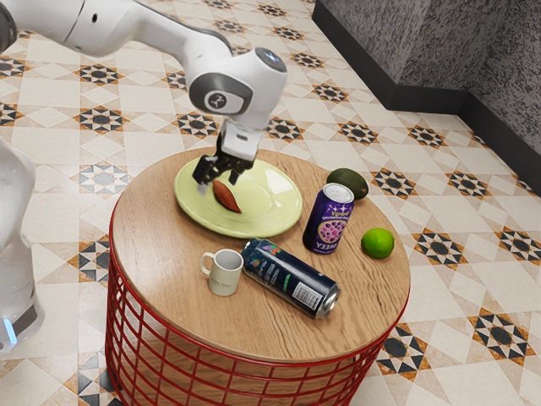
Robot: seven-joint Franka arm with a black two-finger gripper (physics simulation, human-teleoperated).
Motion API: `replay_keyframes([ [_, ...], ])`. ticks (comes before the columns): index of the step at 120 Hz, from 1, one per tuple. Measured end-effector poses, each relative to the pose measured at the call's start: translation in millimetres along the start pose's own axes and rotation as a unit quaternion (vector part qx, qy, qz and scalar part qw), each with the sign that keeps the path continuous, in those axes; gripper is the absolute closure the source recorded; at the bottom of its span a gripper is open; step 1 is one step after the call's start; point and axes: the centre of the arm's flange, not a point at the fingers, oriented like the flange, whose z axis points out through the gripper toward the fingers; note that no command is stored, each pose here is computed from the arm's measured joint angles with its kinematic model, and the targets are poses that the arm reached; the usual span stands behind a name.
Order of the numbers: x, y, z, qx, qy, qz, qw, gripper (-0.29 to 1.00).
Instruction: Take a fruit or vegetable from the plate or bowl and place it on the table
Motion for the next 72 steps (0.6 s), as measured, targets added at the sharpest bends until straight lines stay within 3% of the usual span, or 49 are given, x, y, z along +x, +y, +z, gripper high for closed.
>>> replay_keyframes([
  [72, -21, -18, 10, 0.006, 0.007, 0.06, 0.998, 0.0],
])
